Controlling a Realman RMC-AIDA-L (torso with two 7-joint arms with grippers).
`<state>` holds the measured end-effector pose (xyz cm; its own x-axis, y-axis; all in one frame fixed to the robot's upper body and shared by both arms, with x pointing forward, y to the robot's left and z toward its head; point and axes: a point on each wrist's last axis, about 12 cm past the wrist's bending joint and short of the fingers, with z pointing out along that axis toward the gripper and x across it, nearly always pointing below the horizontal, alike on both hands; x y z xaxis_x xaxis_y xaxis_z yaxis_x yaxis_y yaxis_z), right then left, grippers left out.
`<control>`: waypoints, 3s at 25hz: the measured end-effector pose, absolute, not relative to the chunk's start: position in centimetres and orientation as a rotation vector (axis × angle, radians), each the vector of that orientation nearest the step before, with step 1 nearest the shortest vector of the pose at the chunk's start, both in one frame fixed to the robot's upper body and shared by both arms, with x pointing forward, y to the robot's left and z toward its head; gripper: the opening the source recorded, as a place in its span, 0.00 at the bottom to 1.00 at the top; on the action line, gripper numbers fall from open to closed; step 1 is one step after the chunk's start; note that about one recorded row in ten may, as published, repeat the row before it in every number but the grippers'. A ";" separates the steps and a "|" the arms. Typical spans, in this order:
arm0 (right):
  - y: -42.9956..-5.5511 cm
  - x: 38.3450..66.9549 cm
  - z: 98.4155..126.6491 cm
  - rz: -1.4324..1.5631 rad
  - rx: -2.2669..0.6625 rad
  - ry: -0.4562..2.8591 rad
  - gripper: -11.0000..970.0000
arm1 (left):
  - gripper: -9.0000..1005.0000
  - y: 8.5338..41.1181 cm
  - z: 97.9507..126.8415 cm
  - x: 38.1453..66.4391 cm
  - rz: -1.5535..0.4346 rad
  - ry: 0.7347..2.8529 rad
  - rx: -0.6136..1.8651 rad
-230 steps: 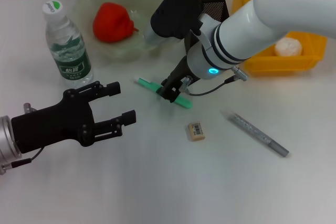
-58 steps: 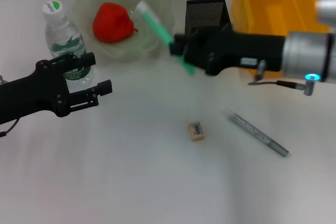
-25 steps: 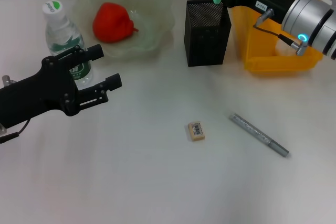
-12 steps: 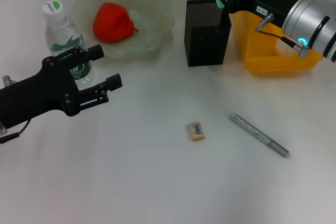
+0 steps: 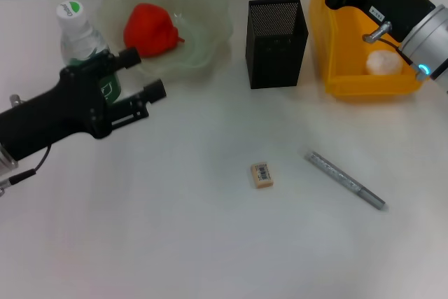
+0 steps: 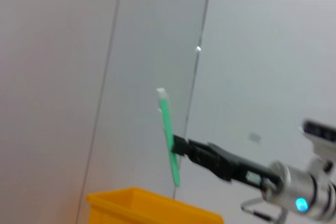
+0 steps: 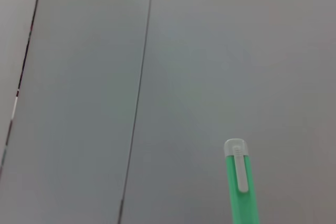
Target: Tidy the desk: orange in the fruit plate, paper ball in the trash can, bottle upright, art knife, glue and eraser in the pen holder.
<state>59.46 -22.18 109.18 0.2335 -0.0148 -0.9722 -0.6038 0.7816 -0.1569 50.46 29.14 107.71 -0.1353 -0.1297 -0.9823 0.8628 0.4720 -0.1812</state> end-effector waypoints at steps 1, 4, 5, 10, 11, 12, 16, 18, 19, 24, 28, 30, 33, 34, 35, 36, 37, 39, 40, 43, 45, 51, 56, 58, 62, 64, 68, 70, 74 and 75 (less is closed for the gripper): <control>-22.2 59.5 109.2 0.437 -0.579 1.286 0.18 | 0.78 29.2 107.8 50.5 -0.986 1.454 0.674; -21.7 59.5 108.9 0.394 -0.621 1.272 0.19 | 0.78 29.4 108.3 51.0 -1.012 1.458 0.628; -21.4 59.6 108.9 0.389 -0.631 1.271 0.19 | 0.78 29.6 108.6 51.3 -1.025 1.462 0.606; -20.5 60.0 108.6 0.399 -0.660 1.295 0.19 | 0.78 29.9 108.8 51.7 -1.039 1.475 0.574; -20.5 60.0 108.6 0.399 -0.660 1.295 0.19 | 0.78 29.9 108.9 51.8 -1.041 1.478 0.567; -20.5 60.0 108.5 0.397 -0.660 1.299 0.19 | 0.78 29.9 108.9 51.8 -1.043 1.482 0.560; -20.4 60.2 108.0 0.379 -0.681 1.343 0.19 | 0.78 30.1 109.2 52.1 -1.057 1.492 0.538; -20.1 60.4 107.6 0.364 -0.719 1.374 0.19 | 0.78 30.3 109.3 52.3 -1.065 1.504 0.521; -20.1 60.4 107.6 0.364 -0.719 1.374 0.19 | 0.78 30.3 109.3 52.3 -1.065 1.504 0.521; -19.6 60.5 107.5 0.358 -0.760 1.387 0.19 | 0.78 30.4 109.3 52.3 -1.070 1.514 0.507; -19.2 61.1 107.6 0.341 -0.789 1.405 0.19 | 0.78 30.2 108.9 52.3 -1.046 1.523 0.497; -19.0 61.3 107.7 0.336 -0.794 1.410 0.19 | 0.78 30.2 108.8 52.3 -1.044 1.522 0.498; -18.7 61.8 107.7 0.321 -0.805 1.434 0.19 | 0.78 30.1 108.8 52.2 -1.041 1.517 0.503; -18.7 61.8 107.7 0.321 -0.805 1.434 0.19 | 0.78 30.1 108.8 52.2 -1.041 1.517 0.503; -18.7 61.8 107.6 0.322 -0.803 1.439 0.19 | 0.78 30.1 108.8 52.2 -1.041 1.516 0.503; -18.7 61.8 107.6 0.322 -0.803 1.439 0.19 | 0.78 30.1 108.8 52.2 -1.042 1.516 0.504; -18.8 61.8 107.6 0.323 -0.801 1.441 0.19 | 0.78 30.1 108.8 52.2 -1.043 1.515 0.505; -18.8 61.8 107.6 0.324 -0.801 1.441 0.19 | 0.78 30.0 108.8 52.2 -1.042 1.514 0.506; -18.8 61.8 107.6 0.324 -0.800 1.442 0.19 | 0.78 30.0 108.8 52.2 -1.042 1.513 0.507; -18.8 61.8 107.6 0.334 -0.789 1.450 0.19 | 0.78 30.1 108.8 52.2 -1.040 1.512 0.503; -18.8 61.8 107.5 0.342 -0.779 1.456 0.19 | 0.78 30.2 108.9 52.2 -1.039 1.511 0.501; -19.0 61.7 107.5 0.359 -0.754 1.469 0.19 | 0.78 30.4 109.0 52.3 -1.032 1.508 0.494; -19.2 61.7 107.5 0.364 -0.737 1.470 0.29 | 0.78 30.5 109.1 52.4 -1.028 1.508 0.494; -19.3 61.6 107.6 0.372 -0.719 1.464 0.35 | 0.78 30.5 109.1 52.4 -1.029 1.504 0.499; -19.7 61.6 107.8 0.386 -0.670 1.457 0.54 | 0.78 30.4 109.2 52.4 -1.032 1.500 0.504; -20.1 61.3 108.0 0.415 -0.618 1.432 0.65 | 0.78 30.3 109.2 52.3 -1.035 1.492 0.518; -21.3 59.6 109.5 0.558 -0.509 1.300 0.76 | 0.78 30.1 109.3 51.9 -1.048 1.457 0.552; -21.8 58.8 110.2 0.635 -0.495 1.240 0.76 | 0.78 29.9 109.4 51.5 -1.062 1.436 0.583; -22.2 57.1 111.7 0.836 -0.568 1.185 0.76 | 0.78 29.7 109.1 50.8 -1.083 1.438 0.648; -22.3 56.9 112.1 0.877 -0.590 1.192 0.76 | 0.78 29.6 109.0 50.6 -1.087 1.444 0.669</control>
